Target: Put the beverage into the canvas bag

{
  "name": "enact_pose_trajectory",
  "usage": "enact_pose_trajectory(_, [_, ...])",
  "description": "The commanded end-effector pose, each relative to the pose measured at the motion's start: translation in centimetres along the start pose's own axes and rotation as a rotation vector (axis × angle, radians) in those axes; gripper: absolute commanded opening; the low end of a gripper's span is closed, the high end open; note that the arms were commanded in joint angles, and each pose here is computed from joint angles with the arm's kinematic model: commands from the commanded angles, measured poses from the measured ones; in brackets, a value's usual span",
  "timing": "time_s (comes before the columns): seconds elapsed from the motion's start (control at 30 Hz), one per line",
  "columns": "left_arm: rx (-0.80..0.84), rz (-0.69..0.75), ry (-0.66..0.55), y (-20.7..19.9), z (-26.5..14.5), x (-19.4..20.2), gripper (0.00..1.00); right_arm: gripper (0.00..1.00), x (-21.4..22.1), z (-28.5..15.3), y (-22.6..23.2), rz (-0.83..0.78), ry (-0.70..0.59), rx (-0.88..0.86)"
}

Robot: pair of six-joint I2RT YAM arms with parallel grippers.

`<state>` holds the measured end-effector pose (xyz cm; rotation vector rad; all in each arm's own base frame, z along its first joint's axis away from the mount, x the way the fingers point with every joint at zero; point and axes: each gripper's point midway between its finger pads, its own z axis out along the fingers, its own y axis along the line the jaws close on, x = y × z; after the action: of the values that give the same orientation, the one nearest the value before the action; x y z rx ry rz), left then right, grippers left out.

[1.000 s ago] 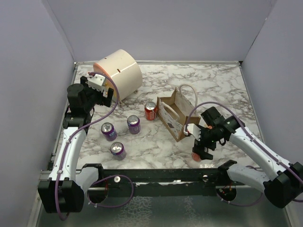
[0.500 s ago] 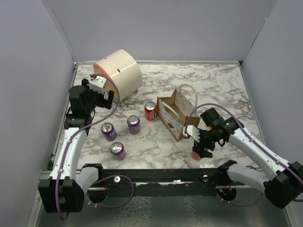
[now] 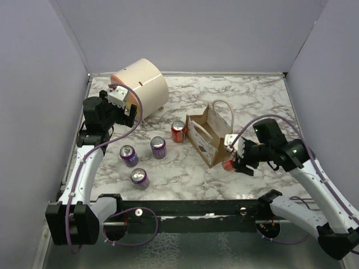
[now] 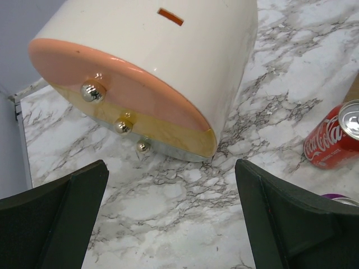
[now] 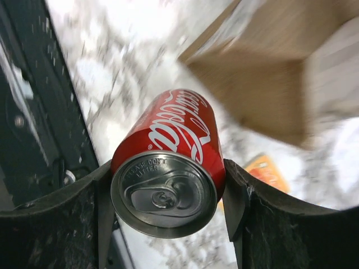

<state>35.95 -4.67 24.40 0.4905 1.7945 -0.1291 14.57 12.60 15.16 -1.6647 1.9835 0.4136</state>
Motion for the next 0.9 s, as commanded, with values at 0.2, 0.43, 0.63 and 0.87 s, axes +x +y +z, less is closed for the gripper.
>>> enact_pose_trajectory(0.2, [0.4, 0.139, 0.005, -8.8, 0.9, -2.7, 0.99, 0.09, -14.4, -10.6, -7.4, -0.04, -0.401, 0.322])
enact_pose_trajectory(0.43, [0.656, 0.216, -0.004, -14.5, 0.7, -3.3, 0.99, 0.04, -17.4, -8.6, -13.0, 0.061, -0.421, 0.389])
enact_pose_trajectory(0.63, [0.8, 0.312, -0.042, -18.7, 1.0, -4.6, 0.99, 0.01, -18.0, -5.4, -16.0, 0.135, -0.39, 0.385])
enact_pose_trajectory(0.87, [0.952, 0.394, -0.094, -24.6, 1.8, -6.7, 0.9, 0.01, -15.9, -2.2, -16.6, 0.264, -0.328, 0.374])
